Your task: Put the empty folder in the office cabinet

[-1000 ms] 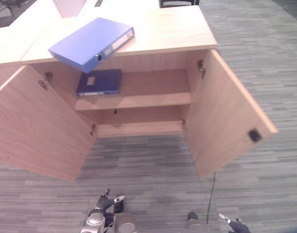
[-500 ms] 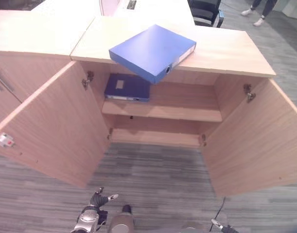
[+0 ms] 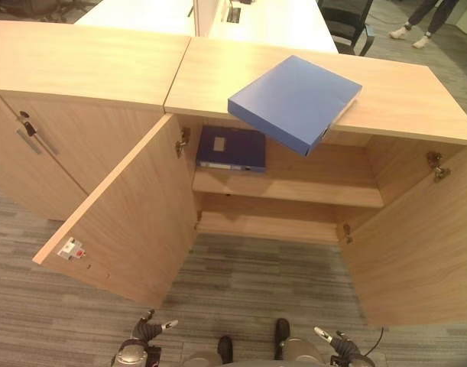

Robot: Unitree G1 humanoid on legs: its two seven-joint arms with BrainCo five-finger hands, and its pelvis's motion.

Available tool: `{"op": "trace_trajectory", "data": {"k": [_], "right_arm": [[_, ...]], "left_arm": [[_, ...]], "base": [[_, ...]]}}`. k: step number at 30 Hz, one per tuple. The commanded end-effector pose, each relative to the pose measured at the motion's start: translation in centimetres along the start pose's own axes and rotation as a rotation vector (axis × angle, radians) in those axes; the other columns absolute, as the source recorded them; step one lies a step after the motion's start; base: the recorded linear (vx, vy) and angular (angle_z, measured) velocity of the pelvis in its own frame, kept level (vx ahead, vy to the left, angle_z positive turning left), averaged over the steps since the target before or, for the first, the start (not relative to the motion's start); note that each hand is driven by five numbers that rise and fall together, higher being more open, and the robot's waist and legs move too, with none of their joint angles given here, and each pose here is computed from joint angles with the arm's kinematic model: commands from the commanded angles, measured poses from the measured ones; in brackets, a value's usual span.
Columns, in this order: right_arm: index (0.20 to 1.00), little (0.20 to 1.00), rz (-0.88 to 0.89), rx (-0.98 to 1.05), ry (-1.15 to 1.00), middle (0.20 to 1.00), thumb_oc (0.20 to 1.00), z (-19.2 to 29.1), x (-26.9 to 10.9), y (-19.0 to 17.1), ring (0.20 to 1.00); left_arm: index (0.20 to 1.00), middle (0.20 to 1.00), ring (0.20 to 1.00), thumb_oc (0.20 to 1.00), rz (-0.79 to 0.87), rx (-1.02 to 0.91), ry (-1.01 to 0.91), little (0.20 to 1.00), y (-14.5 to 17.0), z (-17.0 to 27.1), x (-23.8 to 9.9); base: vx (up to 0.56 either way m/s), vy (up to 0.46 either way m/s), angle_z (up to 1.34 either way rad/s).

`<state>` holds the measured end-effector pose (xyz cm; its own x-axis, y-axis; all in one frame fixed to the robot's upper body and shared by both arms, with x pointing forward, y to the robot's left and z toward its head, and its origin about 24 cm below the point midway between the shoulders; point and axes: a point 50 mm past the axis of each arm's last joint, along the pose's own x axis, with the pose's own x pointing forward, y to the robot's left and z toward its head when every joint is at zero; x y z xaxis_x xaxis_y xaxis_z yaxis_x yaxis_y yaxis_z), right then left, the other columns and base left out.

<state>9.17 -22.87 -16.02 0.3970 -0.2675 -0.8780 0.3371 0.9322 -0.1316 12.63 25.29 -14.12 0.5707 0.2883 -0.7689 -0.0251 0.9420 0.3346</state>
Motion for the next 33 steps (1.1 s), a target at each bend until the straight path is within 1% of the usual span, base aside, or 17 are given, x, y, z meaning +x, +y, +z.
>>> {"op": "trace_trajectory", "data": {"k": [1, 3, 5, 9, 12, 18, 24, 33], "right_arm": [[1.0, 1.0, -0.023, 0.014, -0.064, 1.0, 1.0, 2.1, 0.3, -0.2, 1.0], [1.0, 1.0, -0.033, 0.005, -0.038, 1.0, 1.0, 1.2, 0.2, -0.6, 1.0], [1.0, 1.0, -0.066, -0.018, -0.003, 1.0, 1.0, 0.2, 0.1, -1.7, 1.0], [1.0, 1.0, -0.091, -0.015, 0.007, 1.0, 1.0, -0.1, 0.0, -2.7, 1.0], [1.0, 1.0, -0.1, -0.022, -0.016, 1.0, 1.0, 0.6, 0.0, -3.3, 1.0], [1.0, 1.0, -0.102, -0.002, -0.085, 1.0, 1.0, 2.3, 0.2, -3.8, 1.0], [1.0, 1.0, -0.073, -0.023, -0.124, 1.0, 1.0, 3.3, 0.2, -3.5, 1.0], [1.0, 1.0, -0.096, -0.068, -0.075, 1.0, 1.0, 2.2, 0.1, -4.0, 1.0]], "left_arm": [[1.0, 1.0, 1.0, 1.0, -0.002, -0.033, -0.13, 1.0, -0.6, 3.5, 0.7], [1.0, 1.0, 1.0, 1.0, -0.002, -0.025, -0.112, 1.0, -0.6, 3.1, 0.6], [1.0, 1.0, 1.0, 1.0, -0.008, -0.041, -0.088, 1.0, -1.0, 2.4, 0.5], [1.0, 1.0, 1.0, 1.0, -0.018, -0.05, -0.078, 1.0, -1.4, 2.0, 0.3], [1.0, 1.0, 1.0, 1.0, -0.02, -0.039, -0.071, 1.0, -1.4, 1.8, 0.3], [1.0, 1.0, 1.0, 1.0, -0.03, -0.065, -0.095, 1.0, -1.8, 2.5, 0.4], [1.0, 1.0, 1.0, 1.0, -0.048, -0.063, -0.144, 1.0, -2.2, 3.7, 0.4], [1.0, 1.0, 1.0, 1.0, -0.066, -0.025, -0.123, 1.0, -3.1, 3.2, 0.3]], "base": [[0.06, -0.084, 0.05], [0.11, -0.072, 0.03], [0.21, -0.12, -0.01], [0.15, -0.136, 0.0], [0.13, -0.173, 0.26], [0.1, -0.183, -0.04], [0.09, -0.174, 0.05], [0.12, -0.039, 0.04]]}}
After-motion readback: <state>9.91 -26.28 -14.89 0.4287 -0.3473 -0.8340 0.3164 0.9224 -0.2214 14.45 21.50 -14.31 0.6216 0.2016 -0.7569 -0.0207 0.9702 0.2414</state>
